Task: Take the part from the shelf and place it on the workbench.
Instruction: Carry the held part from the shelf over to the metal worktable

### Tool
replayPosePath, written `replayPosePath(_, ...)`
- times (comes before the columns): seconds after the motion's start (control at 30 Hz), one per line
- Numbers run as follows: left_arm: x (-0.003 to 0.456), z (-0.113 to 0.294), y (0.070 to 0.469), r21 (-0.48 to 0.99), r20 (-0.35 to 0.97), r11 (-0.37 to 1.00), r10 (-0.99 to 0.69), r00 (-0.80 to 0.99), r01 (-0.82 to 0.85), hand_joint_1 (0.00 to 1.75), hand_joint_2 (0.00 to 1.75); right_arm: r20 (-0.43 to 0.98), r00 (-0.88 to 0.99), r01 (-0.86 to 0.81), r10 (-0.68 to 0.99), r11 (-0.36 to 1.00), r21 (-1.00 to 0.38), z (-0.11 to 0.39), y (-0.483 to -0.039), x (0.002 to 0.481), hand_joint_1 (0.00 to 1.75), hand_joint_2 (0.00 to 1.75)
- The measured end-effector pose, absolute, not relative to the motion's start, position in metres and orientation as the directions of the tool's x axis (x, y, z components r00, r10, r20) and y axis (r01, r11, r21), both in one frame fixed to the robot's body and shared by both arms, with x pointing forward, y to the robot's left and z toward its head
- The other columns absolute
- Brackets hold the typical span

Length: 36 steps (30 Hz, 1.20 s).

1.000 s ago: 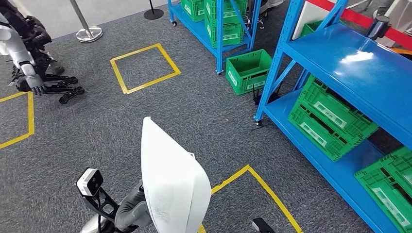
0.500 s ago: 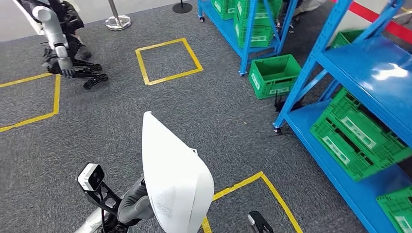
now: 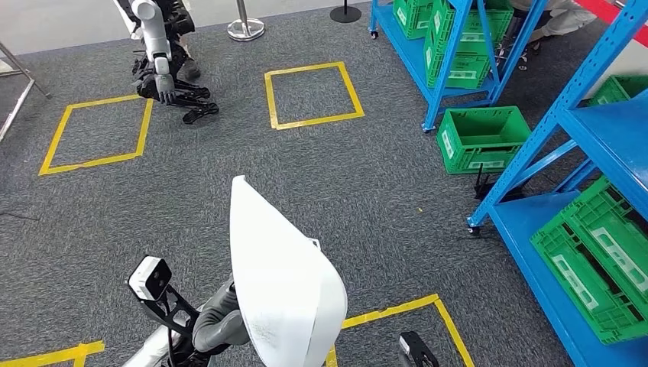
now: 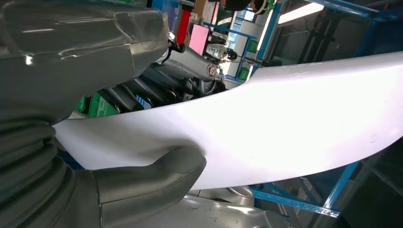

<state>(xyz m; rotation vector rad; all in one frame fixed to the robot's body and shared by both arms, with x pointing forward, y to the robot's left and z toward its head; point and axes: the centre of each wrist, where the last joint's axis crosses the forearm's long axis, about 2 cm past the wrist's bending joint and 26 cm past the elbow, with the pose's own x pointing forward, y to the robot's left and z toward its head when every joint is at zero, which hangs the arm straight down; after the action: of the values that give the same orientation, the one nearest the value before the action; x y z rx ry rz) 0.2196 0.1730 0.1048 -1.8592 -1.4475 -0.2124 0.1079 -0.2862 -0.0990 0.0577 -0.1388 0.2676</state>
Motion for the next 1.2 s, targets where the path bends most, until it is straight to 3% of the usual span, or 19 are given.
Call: replayPosePath(1.2,0.217,0.105,0.167,-0.464,0.524,-0.094,0.772,0.358,0.881,1.75,1.75,0.074,0.966,-0.246,0.246,0.969,-0.014,-0.106,-0.307,0.079,0.0,0.0)
